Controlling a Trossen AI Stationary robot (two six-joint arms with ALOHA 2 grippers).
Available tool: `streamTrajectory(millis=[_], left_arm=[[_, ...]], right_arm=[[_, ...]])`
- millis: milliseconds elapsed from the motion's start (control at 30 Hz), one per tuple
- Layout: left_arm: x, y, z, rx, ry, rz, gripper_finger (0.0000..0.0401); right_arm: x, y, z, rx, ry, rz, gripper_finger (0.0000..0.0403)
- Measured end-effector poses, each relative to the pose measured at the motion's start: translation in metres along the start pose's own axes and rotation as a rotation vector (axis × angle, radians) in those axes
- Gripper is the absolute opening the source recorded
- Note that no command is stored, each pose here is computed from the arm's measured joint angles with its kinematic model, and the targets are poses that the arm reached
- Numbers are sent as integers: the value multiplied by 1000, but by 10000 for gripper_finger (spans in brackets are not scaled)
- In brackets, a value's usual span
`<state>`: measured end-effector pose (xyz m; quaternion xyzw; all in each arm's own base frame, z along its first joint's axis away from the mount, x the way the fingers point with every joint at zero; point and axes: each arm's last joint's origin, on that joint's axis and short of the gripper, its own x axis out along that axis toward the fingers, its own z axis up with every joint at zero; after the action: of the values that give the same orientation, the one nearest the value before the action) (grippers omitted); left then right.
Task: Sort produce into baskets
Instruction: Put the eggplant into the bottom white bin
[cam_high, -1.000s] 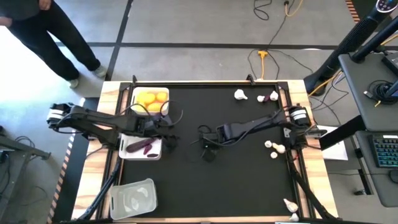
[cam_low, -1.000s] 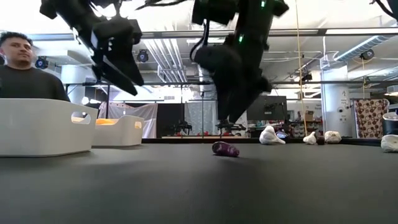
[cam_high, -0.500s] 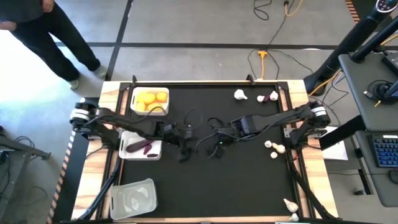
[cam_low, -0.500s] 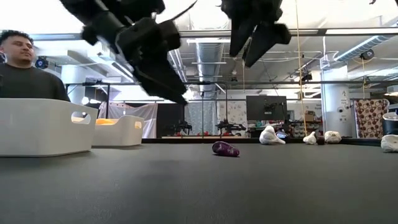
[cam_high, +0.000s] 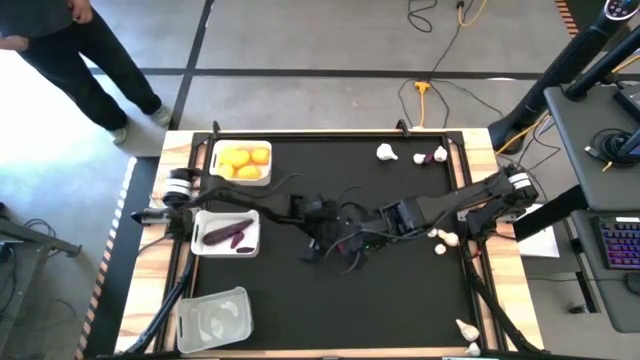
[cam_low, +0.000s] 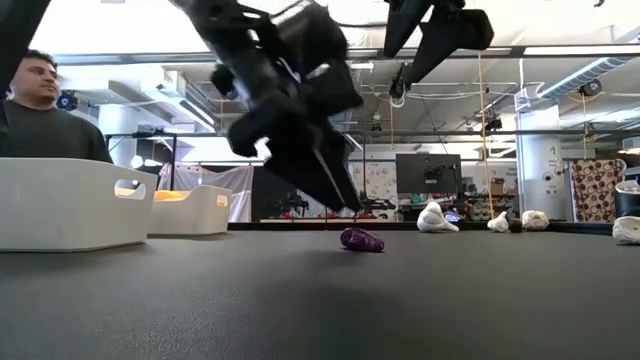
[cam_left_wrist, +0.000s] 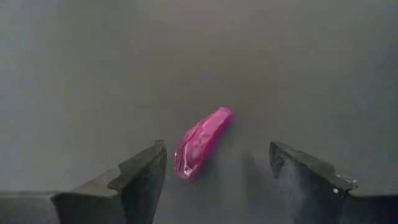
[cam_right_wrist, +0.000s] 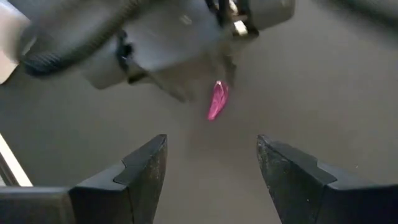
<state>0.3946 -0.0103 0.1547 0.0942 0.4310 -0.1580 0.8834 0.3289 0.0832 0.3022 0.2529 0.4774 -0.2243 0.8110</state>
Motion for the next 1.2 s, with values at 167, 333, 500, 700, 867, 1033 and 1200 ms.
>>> streamTrajectory(millis=[167,333,500,700,867,1033,1200], left_arm=[[27,13,-4,-51,96,-17,254],[35,18,-5,-106,96,-8,227],[37,19,-7,-155,96,17,172],[33,18,-7,-199,101,32,70],[-4,10,2,-243,46,-34,11],[-67,-3,-2,-267,-3,54,26],[-138,-22,-23,-347,5,168,23]], right_arm=[[-3,5,-9,17,14,1,239],[-5,9,-18,33,33,-9,233],[-6,10,-23,34,22,-37,229],[-6,9,-23,24,4,-50,228],[-7,8,-22,-1,2,-52,228],[-6,3,-14,-74,-43,-93,228],[-7,-3,0,-92,-109,-129,228]])
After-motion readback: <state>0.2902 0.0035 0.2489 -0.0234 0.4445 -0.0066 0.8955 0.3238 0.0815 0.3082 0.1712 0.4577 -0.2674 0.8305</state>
